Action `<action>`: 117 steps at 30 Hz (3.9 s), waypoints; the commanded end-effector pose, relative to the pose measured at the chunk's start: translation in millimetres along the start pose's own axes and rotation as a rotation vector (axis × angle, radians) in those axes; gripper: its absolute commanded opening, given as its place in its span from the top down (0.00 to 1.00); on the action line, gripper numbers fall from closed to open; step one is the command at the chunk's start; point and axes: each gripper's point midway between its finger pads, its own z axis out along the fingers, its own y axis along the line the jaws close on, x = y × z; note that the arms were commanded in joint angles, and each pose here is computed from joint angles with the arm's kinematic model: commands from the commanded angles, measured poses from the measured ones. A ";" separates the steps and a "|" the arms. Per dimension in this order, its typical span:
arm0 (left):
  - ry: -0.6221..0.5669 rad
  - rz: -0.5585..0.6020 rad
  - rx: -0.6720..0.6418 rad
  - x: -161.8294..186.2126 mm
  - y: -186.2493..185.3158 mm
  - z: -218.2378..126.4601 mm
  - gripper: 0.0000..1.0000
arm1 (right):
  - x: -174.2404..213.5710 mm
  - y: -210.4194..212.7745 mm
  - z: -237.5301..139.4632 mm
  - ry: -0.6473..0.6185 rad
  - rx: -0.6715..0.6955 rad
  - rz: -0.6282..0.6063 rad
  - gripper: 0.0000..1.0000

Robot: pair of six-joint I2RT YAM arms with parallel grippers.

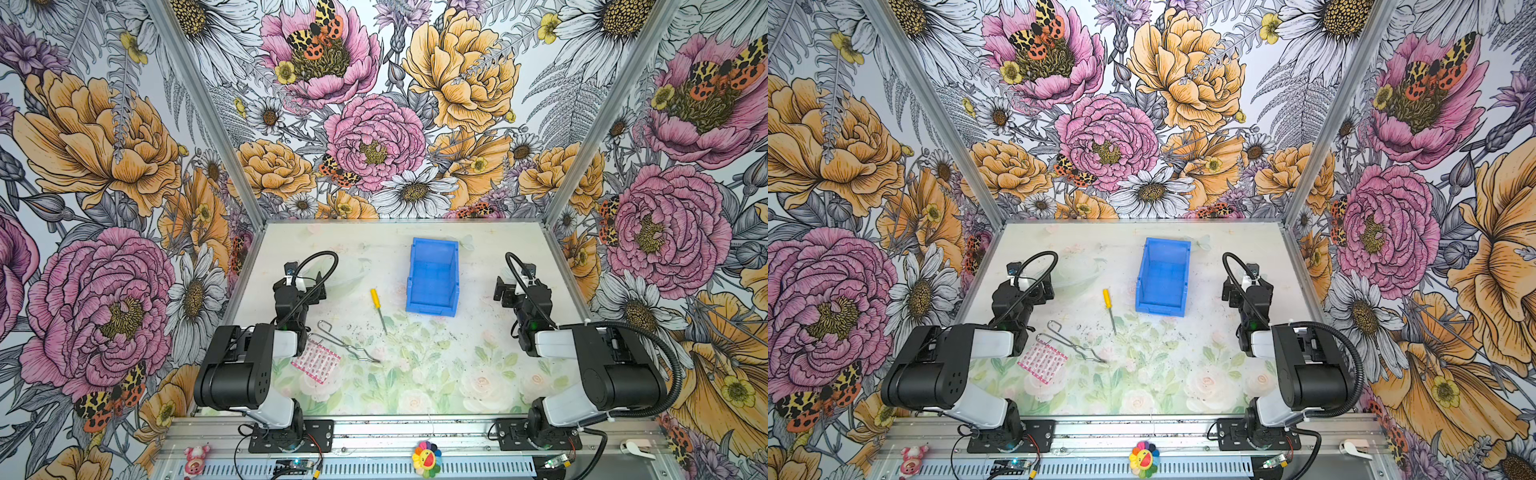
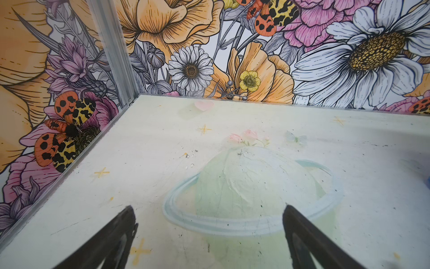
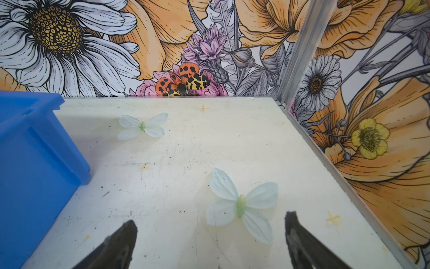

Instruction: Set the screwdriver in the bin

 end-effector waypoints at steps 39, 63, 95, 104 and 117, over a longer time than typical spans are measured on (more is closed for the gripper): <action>0.735 -0.109 0.148 7.8 -216.9 8.0 0.01 | -49.7 143.8 -95.4 0.392 -0.353 -0.146 0.01; 1.046 -0.120 0.007 104.2 -201.7 15.7 0.15 | -46.2 194.7 -146.8 0.389 -0.755 -0.217 0.00; 0.874 -0.102 0.045 24.9 -215.7 -0.2 1.00 | -48.5 153.9 -136.3 0.365 -0.589 -0.134 0.00; 0.682 -0.043 0.176 -54.7 -263.5 -4.5 1.00 | -40.5 123.1 -126.5 0.394 -0.509 0.003 0.01; 0.623 -0.064 0.397 -77.1 -384.9 -0.7 1.00 | -30.9 105.6 -120.5 0.421 -0.449 0.053 0.01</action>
